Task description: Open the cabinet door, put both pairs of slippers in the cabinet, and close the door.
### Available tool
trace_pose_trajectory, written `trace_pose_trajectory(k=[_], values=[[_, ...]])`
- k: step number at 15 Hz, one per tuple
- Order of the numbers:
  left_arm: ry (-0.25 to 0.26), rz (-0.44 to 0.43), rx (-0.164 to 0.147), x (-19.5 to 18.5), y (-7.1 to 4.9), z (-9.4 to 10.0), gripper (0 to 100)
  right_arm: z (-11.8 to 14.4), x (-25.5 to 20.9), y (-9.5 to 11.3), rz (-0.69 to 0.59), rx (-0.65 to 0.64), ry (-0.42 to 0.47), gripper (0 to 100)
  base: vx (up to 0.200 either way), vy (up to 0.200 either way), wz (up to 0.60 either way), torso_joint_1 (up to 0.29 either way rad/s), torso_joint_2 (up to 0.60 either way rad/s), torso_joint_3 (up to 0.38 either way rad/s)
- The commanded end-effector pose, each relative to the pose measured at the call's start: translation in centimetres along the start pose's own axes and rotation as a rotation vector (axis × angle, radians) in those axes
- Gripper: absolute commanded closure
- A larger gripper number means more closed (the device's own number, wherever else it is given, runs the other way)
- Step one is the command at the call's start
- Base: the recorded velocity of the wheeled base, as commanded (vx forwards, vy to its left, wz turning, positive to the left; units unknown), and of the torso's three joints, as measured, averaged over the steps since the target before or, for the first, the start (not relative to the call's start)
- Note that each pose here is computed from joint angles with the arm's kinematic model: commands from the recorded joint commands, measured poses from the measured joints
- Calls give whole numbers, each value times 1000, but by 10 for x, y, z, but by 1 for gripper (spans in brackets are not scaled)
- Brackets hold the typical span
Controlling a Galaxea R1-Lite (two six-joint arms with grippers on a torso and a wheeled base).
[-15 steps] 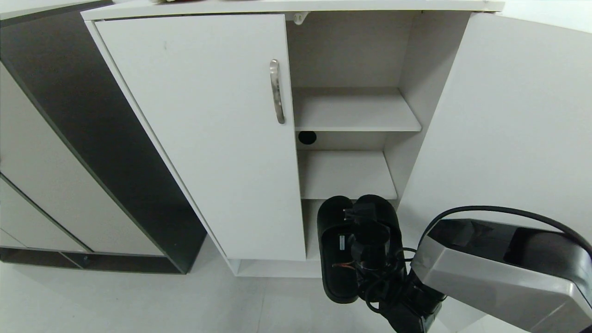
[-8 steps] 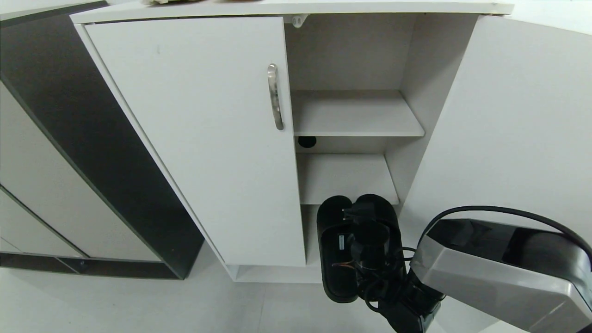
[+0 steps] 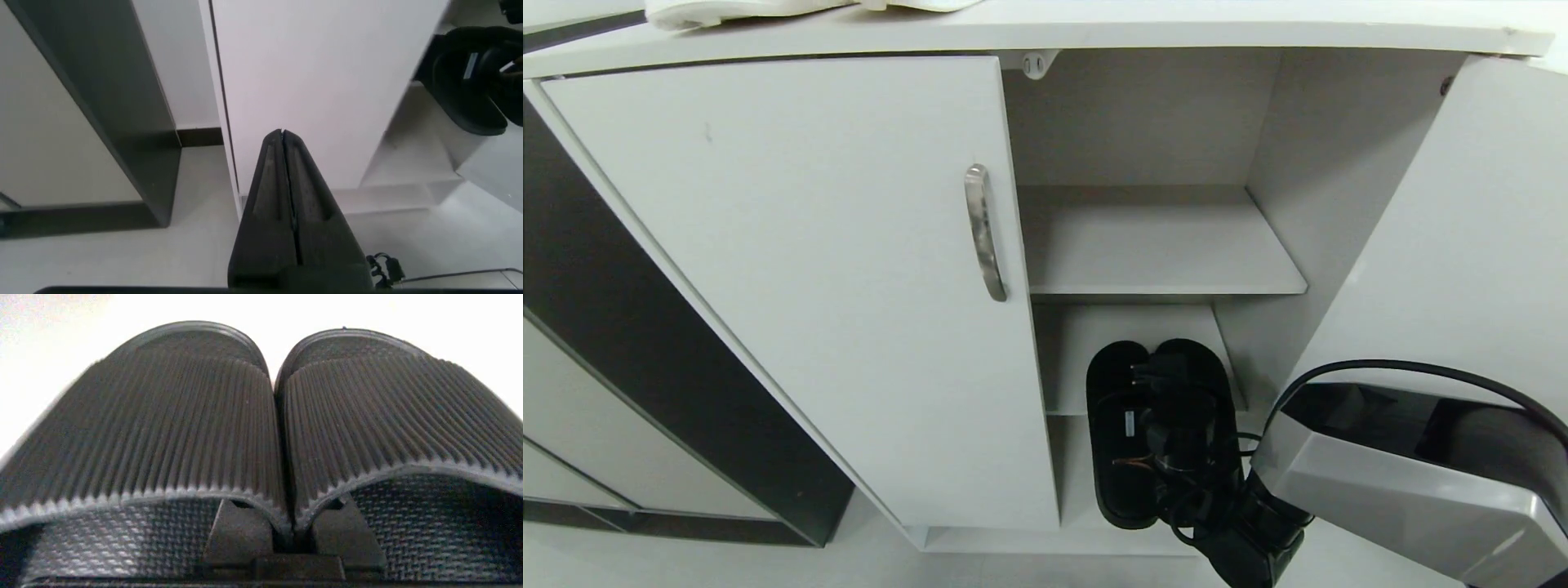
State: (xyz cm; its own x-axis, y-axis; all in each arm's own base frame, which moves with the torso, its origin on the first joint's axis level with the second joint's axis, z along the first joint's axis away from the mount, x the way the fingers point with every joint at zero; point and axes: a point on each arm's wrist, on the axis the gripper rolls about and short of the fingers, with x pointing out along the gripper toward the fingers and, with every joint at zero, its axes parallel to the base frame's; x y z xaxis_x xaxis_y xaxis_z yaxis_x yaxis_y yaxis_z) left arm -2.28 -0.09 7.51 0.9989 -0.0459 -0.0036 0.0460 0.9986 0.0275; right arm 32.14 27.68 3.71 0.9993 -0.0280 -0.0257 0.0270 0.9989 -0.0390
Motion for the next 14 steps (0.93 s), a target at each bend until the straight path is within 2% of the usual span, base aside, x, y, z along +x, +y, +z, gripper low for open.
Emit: trace_pose_trajectory(k=[1,7,10,14], values=[[1,0,0,0,0,0,100,3,0,0,0,8,-8,100,0,0,0,0,0,0],[1,0,0,0,0,0,100,1,15,2,50,15,-17,100,0,0,0,0,0,0],[1,0,-2,0,0,0,100,-4,43,-2,23,12,-9,100,0,0,0,0,0,0],[1,0,0,0,0,0,100,14,66,10,15,25,-13,100,0,0,0,0,0,0]])
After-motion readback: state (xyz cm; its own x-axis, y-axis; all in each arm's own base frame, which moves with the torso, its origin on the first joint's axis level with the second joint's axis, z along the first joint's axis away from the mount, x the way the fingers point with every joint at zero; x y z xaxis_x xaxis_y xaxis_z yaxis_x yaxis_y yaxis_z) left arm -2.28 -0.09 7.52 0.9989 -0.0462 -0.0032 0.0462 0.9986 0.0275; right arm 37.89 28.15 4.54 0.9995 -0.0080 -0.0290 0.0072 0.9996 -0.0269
